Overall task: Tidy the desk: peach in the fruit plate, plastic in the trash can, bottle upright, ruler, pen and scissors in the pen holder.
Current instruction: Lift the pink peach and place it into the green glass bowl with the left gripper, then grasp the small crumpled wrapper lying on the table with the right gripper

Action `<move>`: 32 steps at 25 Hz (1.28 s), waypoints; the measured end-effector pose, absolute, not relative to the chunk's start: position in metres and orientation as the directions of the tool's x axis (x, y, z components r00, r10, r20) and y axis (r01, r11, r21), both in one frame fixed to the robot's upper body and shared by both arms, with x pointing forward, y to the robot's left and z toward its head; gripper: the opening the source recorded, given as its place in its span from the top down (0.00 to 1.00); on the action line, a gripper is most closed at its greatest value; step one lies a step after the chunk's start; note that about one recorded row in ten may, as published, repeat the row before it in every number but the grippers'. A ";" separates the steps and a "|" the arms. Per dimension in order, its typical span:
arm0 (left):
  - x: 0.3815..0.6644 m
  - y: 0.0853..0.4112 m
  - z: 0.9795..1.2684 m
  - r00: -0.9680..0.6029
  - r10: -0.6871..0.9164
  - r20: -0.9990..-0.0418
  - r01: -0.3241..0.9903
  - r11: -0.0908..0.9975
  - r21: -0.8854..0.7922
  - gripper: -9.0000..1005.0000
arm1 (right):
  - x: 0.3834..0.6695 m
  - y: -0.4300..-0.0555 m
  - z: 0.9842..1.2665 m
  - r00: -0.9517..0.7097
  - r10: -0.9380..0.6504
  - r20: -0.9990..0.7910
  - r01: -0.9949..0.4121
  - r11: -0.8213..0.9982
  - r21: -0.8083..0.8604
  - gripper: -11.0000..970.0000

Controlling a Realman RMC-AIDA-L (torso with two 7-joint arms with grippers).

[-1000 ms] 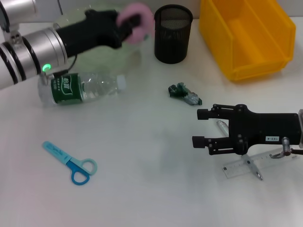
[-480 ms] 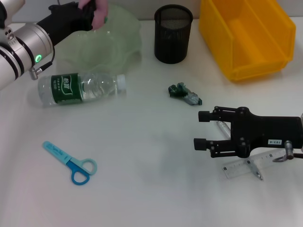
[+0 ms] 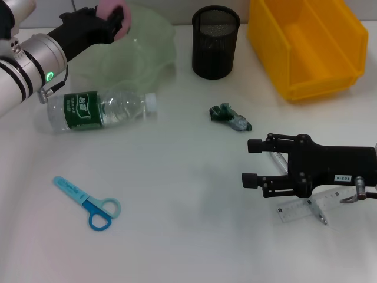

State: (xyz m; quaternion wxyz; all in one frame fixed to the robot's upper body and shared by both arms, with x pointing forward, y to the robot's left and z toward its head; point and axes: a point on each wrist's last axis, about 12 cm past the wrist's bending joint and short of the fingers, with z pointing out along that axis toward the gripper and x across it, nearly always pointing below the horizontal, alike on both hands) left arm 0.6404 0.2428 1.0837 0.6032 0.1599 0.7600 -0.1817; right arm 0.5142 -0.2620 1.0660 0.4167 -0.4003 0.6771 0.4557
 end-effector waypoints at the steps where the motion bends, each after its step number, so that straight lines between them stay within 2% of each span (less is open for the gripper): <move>1: 0.640 0.243 1.084 -0.221 0.024 -0.975 0.462 0.883 -0.084 0.72 | 0.514 -0.262 1.066 -0.332 -0.162 -0.929 -0.922 0.264 0.283 0.15; 7: 0.641 0.243 1.084 -0.221 0.014 -0.975 0.459 0.884 -0.091 0.52 | 0.514 -0.262 1.066 -0.331 -0.162 -0.929 -0.922 0.263 0.283 0.15; 12: 0.641 0.243 1.085 -0.219 0.012 -0.976 0.464 0.881 -0.093 0.28 | 0.514 -0.262 1.066 -0.331 -0.162 -0.930 -0.922 0.263 0.283 0.15; 17: 0.639 0.241 1.089 -0.202 -0.019 -0.979 0.489 0.864 -0.118 0.23 | 0.515 -0.263 1.067 -0.329 -0.158 -0.931 -0.922 0.268 0.280 0.15; 21: 0.621 0.247 1.105 -0.155 -0.115 -0.981 0.627 0.756 -0.188 0.22 | 0.517 -0.265 1.069 -0.321 -0.146 -0.936 -0.920 0.283 0.272 0.15; 23: 0.621 0.247 1.105 -0.155 -0.115 -0.981 0.627 0.756 -0.188 0.22 | 0.518 -0.267 1.070 -0.318 -0.139 -0.938 -0.918 0.293 0.268 0.15; 24: 0.602 0.259 1.115 -0.156 -0.146 -0.977 0.728 0.652 -0.213 0.22 | 0.518 -0.268 1.071 -0.316 -0.136 -0.939 -0.917 0.298 0.265 0.15; 32: 0.557 0.277 1.114 -0.247 -0.053 -0.968 0.883 0.400 -0.247 0.22 | 0.523 -0.283 1.091 -0.308 -0.094 -0.947 -0.916 0.298 0.269 0.15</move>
